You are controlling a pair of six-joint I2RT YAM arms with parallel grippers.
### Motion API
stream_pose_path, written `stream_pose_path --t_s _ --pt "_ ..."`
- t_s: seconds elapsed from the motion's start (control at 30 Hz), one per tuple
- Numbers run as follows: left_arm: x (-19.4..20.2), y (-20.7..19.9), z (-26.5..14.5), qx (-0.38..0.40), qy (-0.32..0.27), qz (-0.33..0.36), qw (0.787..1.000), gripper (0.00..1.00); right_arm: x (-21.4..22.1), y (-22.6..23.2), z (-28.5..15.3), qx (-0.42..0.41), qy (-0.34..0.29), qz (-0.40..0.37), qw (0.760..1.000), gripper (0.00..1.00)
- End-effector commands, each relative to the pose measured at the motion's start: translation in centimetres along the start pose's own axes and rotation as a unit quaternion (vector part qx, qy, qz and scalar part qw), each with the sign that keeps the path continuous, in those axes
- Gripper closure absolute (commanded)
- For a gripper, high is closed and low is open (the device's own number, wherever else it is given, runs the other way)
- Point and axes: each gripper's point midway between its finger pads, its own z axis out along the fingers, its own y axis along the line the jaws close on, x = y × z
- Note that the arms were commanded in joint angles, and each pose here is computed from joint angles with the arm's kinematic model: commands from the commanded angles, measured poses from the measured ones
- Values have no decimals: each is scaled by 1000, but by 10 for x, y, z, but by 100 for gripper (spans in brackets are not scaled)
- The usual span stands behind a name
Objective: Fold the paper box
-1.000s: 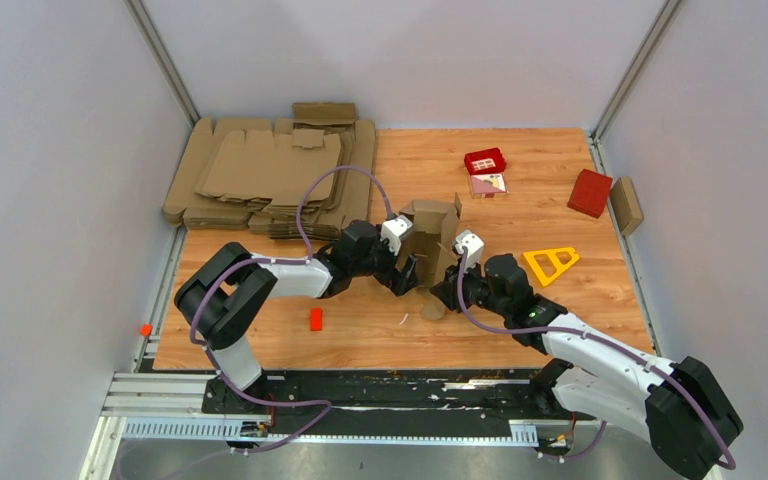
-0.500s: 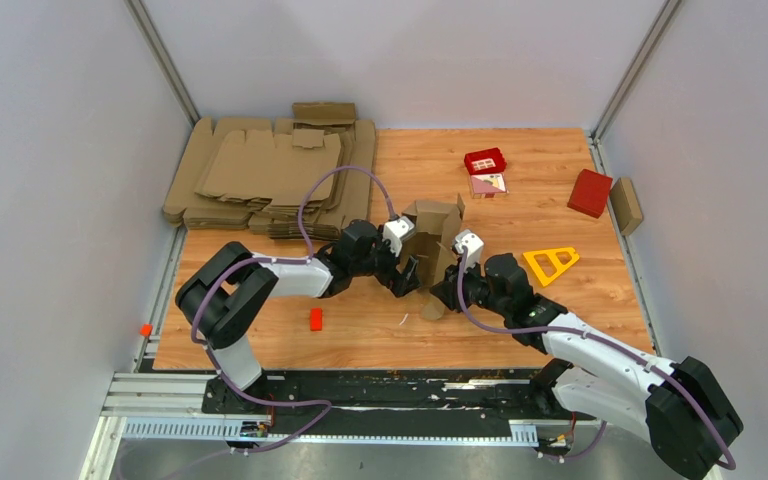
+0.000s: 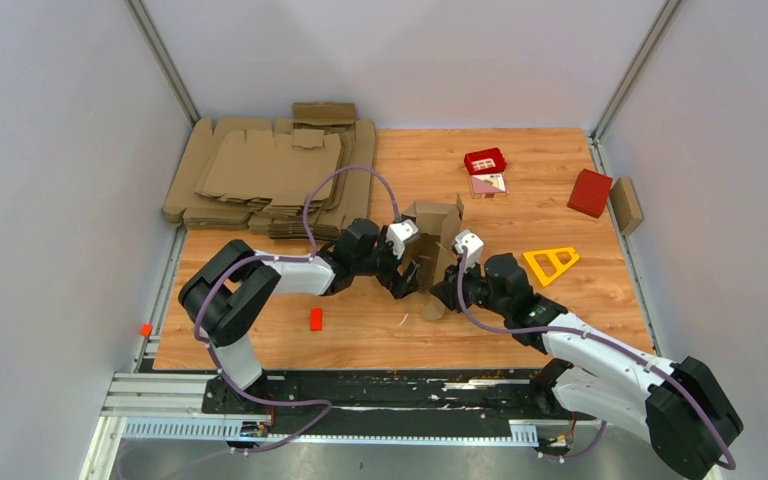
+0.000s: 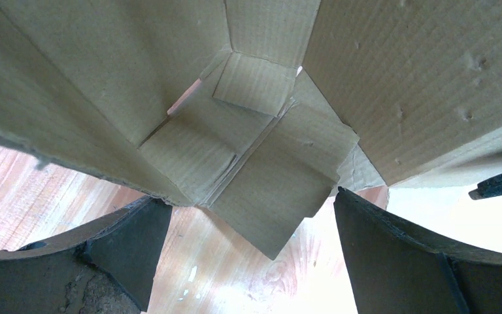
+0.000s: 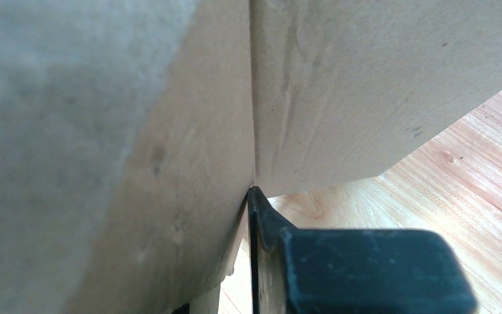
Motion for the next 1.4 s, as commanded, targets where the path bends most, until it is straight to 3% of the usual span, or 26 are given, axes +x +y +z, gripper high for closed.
stream_pose_path --t_s 0.0,0.33,0.77,1.23,1.37 --pt "-27 -11 3 34 -27 35 998 0 -25 6 0 -13 -31 -17 999 82" --pt "-29 3 5 -6 -30 27 999 8 -24 6 1 -13 -29 -16 999 82" --pt "-40 11 12 -28 -61 7 998 29 -22 6 3 -16 -24 -16 999 82" --pt "-42 25 4 -77 -74 -14 994 27 -23 3 3 -5 -24 -17 1000 82" --pt "-43 26 -12 -96 -70 -11 993 19 -22 1 3 0 -23 -17 1000 81"
